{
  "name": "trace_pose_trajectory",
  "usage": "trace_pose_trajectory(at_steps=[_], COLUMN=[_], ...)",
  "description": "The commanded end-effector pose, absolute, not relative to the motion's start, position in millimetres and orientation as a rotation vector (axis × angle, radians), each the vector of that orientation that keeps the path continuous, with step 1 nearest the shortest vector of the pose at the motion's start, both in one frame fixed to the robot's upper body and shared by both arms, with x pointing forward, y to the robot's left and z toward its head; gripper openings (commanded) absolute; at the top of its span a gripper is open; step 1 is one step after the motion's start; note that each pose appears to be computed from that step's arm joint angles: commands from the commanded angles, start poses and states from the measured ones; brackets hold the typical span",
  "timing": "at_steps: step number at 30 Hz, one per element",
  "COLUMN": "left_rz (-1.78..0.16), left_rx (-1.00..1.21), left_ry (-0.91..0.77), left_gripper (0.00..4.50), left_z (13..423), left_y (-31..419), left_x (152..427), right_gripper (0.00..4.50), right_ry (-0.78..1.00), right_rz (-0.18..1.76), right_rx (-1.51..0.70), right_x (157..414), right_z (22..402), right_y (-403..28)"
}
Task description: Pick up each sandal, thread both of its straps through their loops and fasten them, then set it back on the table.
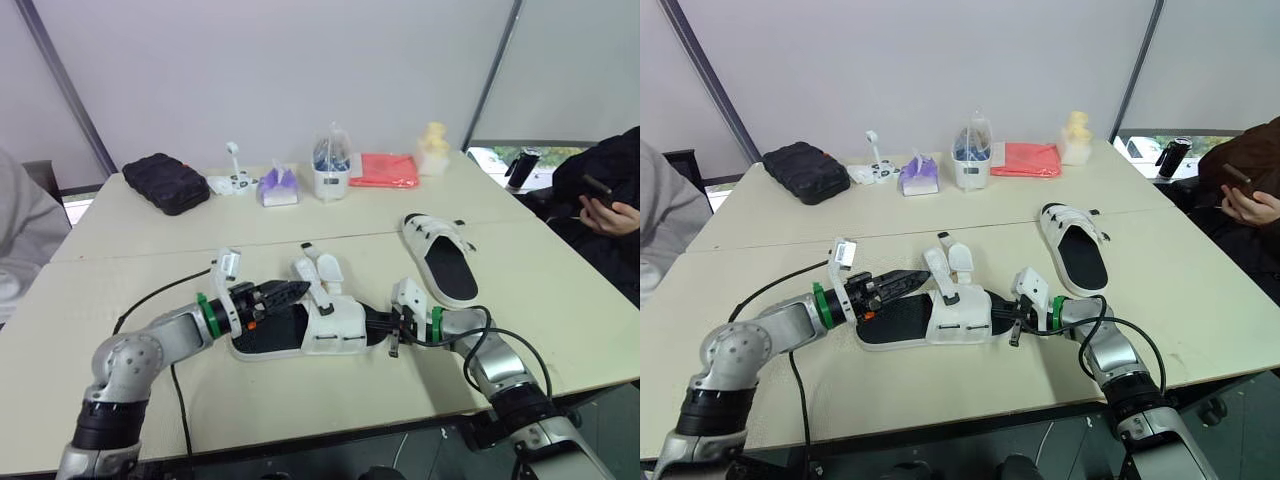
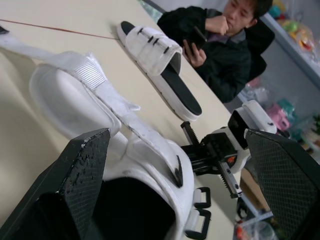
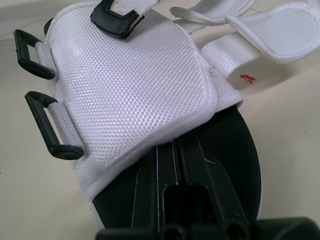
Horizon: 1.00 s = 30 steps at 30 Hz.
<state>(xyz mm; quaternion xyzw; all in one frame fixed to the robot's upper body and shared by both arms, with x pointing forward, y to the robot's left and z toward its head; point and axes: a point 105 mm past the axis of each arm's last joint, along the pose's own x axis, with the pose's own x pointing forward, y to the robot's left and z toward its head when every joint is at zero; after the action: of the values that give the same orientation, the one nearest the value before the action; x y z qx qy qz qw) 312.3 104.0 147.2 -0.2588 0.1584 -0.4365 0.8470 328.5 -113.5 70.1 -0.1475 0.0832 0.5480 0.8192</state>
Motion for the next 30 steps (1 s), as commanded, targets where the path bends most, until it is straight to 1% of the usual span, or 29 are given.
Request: trace_pose_trajectory(at_steps=[1,6,8,14,17,18,20,21,24,25,30], left_rz=[-0.953,-0.962,-0.965,-1.002,-1.007,-1.007,-1.009,-1.009,-1.009,-1.007,-1.021], left_rx=[-0.525,-0.534,-0.542,-0.554,-0.548,-0.548,-0.546,-0.545,-0.544,-0.544,-0.541], left_ry=[0.31,0.354,0.348,0.327,0.321,0.319,0.313,0.312,0.306,0.303,0.284], left_gripper=[4.45,4.45,4.45,4.45,3.64,3.23,2.11,1.67,0.11,0.05,0.05], left_z=[152,143,143,146,145,145,145,145,146,146,152], left_y=[98,83,77,65,62,62,62,62,64,64,65], left_x=[317,337,346,356,359,359,359,360,360,361,362], right_gripper=[0.0,0.0,0.0,0.0,0.0,0.0,0.0,0.0,0.0,0.0,0.0], right_ry=[0.248,0.239,0.234,0.228,0.227,0.226,0.226,0.226,0.227,0.227,0.23], right_rz=[1.162,1.152,1.147,1.137,1.131,1.13,1.129,1.128,1.127,1.127,1.133], right_rx=[-0.317,-0.313,-0.313,-0.31,-0.311,-0.311,-0.311,-0.311,-0.311,-0.311,-0.311], right_x=[325,327,327,327,328,328,328,328,327,327,327], right_z=[53,54,54,55,55,55,55,55,54,54,53], right_y=[-113,-111,-111,-111,-111,-111,-111,-111,-111,-111,-110])
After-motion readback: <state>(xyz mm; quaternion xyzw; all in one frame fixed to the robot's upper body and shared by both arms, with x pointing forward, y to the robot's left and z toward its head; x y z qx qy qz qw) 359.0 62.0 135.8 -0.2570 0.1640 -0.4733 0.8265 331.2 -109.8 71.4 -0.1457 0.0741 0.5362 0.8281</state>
